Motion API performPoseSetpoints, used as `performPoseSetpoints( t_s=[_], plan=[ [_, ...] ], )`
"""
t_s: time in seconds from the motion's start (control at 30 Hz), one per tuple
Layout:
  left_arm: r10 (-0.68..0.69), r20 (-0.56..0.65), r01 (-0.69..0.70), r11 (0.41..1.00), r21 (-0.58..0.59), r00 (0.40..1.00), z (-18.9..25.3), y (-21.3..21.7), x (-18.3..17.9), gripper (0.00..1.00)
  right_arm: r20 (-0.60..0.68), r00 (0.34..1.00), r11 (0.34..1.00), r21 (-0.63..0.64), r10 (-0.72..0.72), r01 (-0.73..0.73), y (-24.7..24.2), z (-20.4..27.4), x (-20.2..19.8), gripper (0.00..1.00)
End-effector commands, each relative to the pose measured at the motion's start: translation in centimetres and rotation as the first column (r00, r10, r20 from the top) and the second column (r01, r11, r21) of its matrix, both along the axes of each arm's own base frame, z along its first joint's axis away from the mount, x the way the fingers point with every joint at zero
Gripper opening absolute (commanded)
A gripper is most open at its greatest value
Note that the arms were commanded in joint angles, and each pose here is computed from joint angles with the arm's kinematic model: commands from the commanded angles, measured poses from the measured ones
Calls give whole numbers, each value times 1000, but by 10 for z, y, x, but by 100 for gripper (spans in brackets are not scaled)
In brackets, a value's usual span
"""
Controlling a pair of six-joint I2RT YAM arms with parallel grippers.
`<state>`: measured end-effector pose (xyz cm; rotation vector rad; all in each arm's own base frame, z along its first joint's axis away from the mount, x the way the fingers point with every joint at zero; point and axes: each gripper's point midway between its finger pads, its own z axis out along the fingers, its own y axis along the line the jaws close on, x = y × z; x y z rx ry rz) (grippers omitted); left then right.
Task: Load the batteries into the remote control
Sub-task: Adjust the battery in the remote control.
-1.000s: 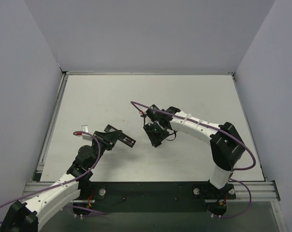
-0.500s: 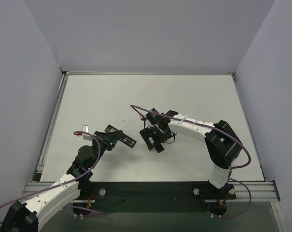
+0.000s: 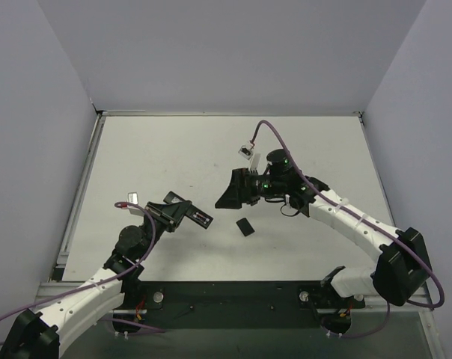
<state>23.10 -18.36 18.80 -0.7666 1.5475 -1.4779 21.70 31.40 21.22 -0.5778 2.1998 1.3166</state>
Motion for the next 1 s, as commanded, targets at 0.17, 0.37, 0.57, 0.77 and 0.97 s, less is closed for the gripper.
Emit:
performPoseSetpoints(
  t_s=[0.17,0.37,0.57,0.77,0.97],
  plan=[
    [-45,62,49,996,-74,997,13,-5,-8,0,-106,985,973,204,134,-110,33,16,-18,77],
    [-47,89,57,993,-106,995,29,-6,-7,0,-155,971,961,234,185,-146,46,8,-25,68],
    [-51,112,66,989,-132,992,41,-8,-6,0,-199,953,954,245,227,-176,54,-4,-31,61],
    [-51,126,71,985,-156,991,48,-8,-6,0,-215,943,950,242,252,-199,58,-13,-35,52],
    [-43,132,67,981,-181,990,52,-6,-7,0,-222,934,941,253,281,-224,59,-16,-41,34]
  ],
)
